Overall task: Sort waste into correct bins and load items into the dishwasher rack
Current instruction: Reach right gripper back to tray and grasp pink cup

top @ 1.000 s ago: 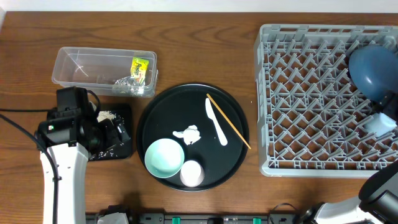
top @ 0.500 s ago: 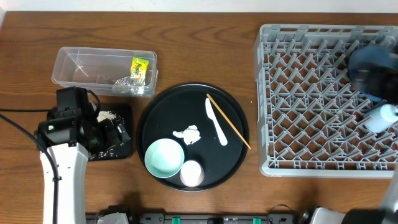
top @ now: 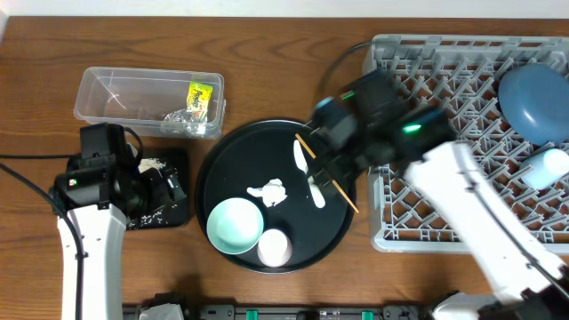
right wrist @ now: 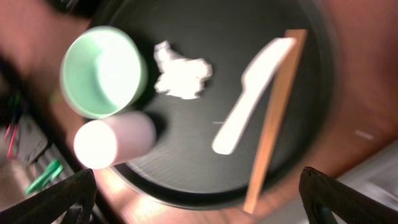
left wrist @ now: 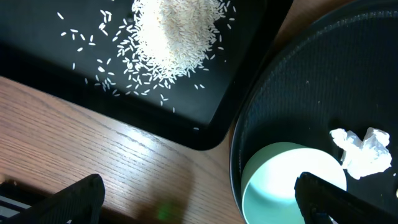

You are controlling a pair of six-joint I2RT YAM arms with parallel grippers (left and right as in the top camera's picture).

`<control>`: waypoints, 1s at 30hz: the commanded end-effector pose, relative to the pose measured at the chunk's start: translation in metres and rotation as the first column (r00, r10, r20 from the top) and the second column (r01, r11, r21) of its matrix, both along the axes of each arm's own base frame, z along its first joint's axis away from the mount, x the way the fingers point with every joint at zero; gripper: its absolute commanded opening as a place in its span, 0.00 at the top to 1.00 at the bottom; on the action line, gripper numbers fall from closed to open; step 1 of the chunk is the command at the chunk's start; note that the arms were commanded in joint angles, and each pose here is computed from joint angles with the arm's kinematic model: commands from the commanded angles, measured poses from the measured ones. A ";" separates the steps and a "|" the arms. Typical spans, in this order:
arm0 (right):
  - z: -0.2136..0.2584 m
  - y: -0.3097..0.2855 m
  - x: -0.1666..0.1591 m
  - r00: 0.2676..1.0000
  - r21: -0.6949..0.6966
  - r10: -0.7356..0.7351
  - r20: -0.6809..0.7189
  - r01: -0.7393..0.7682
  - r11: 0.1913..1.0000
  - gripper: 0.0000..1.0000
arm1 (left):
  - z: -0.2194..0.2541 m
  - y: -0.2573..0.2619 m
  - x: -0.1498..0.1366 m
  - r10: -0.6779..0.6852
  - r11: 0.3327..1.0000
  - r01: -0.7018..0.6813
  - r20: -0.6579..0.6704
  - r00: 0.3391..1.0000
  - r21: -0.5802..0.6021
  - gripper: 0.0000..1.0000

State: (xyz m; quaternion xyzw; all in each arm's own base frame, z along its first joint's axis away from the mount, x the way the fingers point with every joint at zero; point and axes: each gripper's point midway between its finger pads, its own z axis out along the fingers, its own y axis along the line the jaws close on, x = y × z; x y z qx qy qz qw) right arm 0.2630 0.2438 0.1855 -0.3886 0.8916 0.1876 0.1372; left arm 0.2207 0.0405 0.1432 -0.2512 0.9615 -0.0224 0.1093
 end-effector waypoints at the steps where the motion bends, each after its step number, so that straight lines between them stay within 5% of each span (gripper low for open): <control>1: -0.025 0.022 -0.020 0.994 -0.068 0.102 -0.030 -0.104 0.992 0.01 | 0.004 0.005 0.000 0.022 1.000 -0.022 0.007 1.000 0.018 0.02; 15: -0.068 0.072 -0.091 0.937 -0.141 0.319 -0.139 -0.338 0.931 0.01 | 0.003 0.005 0.000 0.022 1.000 -0.022 0.006 1.000 0.018 0.02; 30: -0.105 0.077 -0.113 0.920 -0.141 0.365 -0.141 -0.384 0.913 0.01 | 0.003 0.005 0.000 0.021 1.000 -0.022 0.006 1.000 0.017 0.02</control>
